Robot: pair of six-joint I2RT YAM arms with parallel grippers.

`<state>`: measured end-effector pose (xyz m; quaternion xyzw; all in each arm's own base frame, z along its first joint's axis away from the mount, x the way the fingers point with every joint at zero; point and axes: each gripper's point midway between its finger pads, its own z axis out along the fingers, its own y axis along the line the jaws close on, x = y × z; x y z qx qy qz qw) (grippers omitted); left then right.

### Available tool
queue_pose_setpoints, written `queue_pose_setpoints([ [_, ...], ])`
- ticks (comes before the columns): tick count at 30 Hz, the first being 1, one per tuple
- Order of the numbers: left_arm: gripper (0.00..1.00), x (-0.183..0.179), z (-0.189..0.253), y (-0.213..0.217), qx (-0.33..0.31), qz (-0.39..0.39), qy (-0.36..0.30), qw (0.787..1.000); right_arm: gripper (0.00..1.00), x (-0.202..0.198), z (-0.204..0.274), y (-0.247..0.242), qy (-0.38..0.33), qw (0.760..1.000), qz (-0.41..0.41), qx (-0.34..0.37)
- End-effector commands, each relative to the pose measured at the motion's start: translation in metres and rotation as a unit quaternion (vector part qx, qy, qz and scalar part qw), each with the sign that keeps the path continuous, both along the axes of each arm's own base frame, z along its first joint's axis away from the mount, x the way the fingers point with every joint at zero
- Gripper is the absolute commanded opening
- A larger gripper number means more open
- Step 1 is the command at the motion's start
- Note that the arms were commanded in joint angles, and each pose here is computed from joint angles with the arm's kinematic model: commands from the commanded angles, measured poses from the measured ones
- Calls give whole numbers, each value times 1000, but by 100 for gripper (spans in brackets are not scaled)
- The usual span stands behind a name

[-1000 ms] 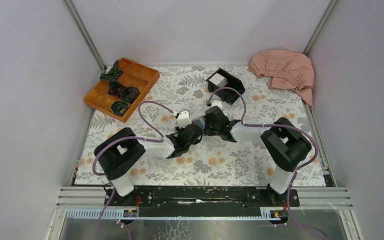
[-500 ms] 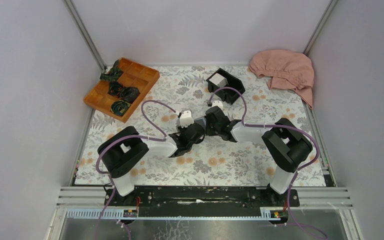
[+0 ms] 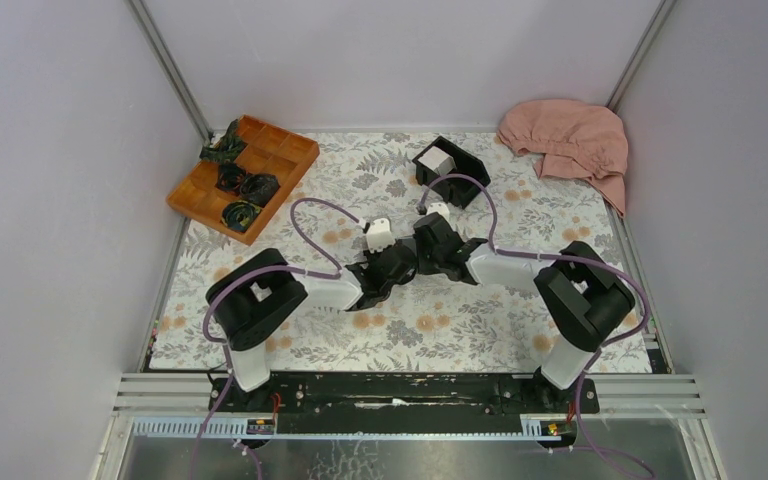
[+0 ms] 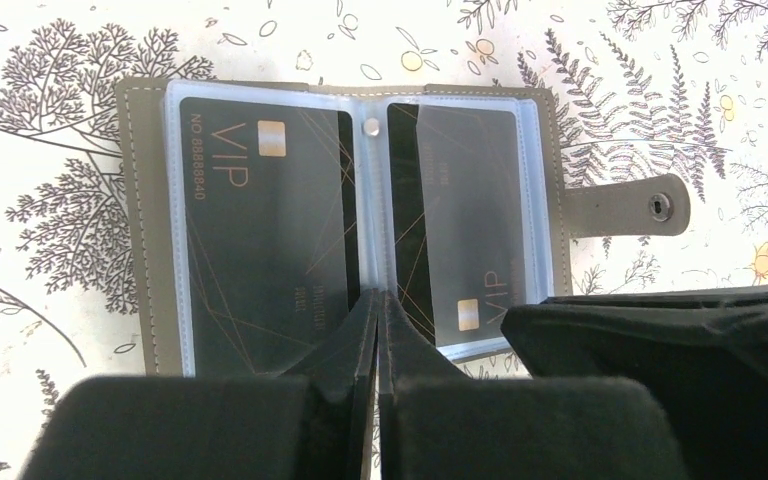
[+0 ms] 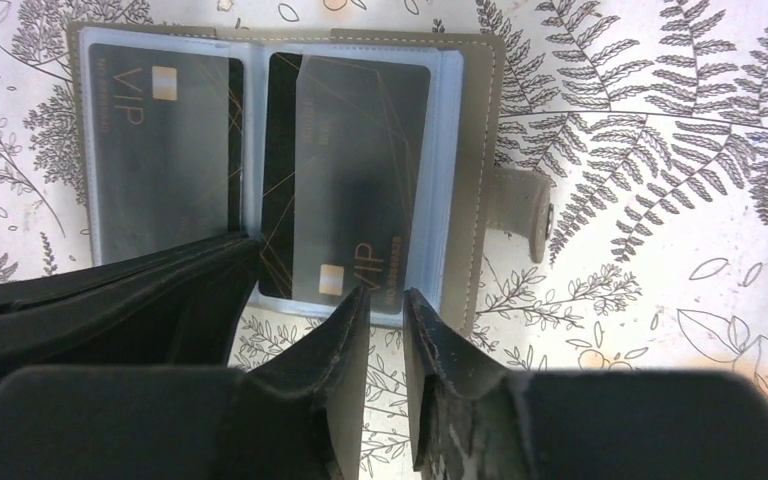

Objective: Put the credit cards into the card holder
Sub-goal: Insert the credit card into the card holder.

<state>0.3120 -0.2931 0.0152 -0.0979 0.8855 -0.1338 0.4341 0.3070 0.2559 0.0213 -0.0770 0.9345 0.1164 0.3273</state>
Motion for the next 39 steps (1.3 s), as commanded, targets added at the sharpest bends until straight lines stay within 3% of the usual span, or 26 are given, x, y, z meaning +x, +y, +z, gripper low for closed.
queue_pose_setpoints([
  [1,0,-6,-14,-2,17,-6,19,1000,27,5,28,-3,-36,999,-6,9],
  [15,0,-8,-37,2,53,-7,59,997,47,2,24,-41,-27,995,-69,67],
  [23,0,-14,-61,19,66,14,100,993,47,9,8,-46,-7,987,-84,134],
  [39,0,-38,-89,56,78,34,141,986,48,16,-16,-42,30,974,-105,198],
])
